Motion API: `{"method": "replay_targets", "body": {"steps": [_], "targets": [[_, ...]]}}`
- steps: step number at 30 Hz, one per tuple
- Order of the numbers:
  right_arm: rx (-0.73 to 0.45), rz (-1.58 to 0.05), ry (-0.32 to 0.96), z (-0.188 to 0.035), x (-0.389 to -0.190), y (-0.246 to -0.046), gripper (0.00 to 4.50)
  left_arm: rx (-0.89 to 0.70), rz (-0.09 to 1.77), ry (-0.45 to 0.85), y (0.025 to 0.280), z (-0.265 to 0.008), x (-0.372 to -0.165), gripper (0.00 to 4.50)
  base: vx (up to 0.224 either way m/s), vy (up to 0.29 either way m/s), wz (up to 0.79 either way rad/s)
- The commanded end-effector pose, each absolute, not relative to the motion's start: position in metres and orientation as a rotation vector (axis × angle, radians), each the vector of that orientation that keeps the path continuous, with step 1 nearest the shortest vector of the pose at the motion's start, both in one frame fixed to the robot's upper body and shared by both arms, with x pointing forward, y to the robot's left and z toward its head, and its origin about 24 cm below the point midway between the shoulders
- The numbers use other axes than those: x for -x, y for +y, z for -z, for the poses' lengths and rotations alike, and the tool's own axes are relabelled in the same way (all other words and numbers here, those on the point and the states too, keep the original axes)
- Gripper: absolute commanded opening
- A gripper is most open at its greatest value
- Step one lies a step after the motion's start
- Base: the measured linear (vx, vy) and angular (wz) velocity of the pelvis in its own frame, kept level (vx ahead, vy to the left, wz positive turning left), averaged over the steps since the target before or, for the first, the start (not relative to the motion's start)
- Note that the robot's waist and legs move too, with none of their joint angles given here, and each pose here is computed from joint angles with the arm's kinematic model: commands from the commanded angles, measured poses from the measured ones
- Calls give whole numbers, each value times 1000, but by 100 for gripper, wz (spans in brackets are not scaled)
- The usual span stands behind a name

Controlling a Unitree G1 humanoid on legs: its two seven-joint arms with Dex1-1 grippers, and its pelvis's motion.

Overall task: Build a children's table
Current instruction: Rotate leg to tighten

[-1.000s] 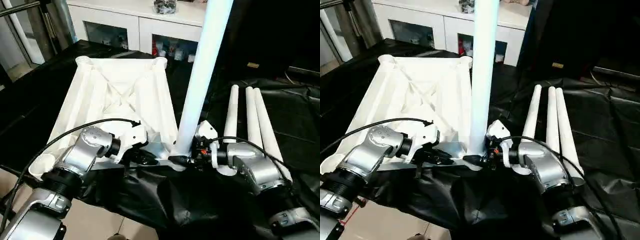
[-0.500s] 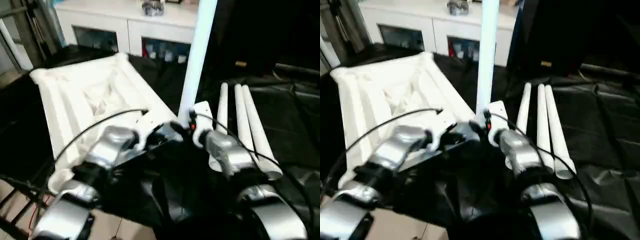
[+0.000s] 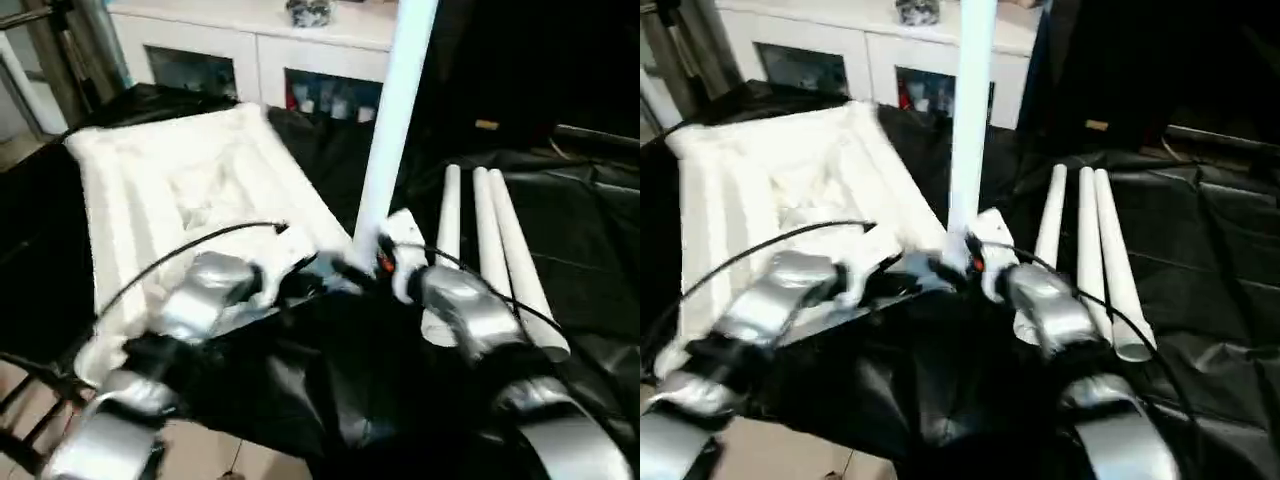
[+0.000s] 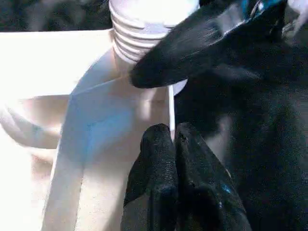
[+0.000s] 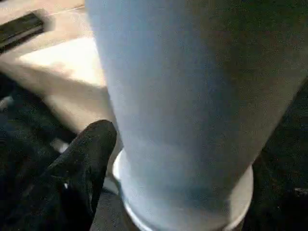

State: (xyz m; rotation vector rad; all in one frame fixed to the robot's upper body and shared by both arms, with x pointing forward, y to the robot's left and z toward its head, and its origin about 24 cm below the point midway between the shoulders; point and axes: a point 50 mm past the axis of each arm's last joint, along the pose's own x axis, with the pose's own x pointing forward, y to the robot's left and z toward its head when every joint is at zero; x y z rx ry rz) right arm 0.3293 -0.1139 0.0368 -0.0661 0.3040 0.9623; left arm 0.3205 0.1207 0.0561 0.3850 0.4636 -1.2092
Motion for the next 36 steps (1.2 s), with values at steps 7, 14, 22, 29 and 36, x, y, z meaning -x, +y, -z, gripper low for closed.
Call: {"method": "replay_targets", "body": {"steps": [7, 14, 22, 29, 36], "targets": [[71, -1232, 355, -41, -306, -126, 343, -410, 1442, 460, 123, -59, -306, 0, 0, 0, 0], [69, -1291, 377, -43, -300, -125, 290, -428, 1470, 476, 128, -58, -305, 0, 0, 0, 0], [85, -1068, 408, -26, -311, -116, 278, -405, 1317, 466, 119, -54, -316, 0, 0, 0, 0], [-1, -698, 454, -15, -336, -105, 275, -346, 1057, 459, 98, -54, -336, 0, 0, 0, 0], [-3, -474, 471, -11, -346, -84, 275, -294, 1033, 413, 62, -58, -337, 0, 0, 0, 0]]}}
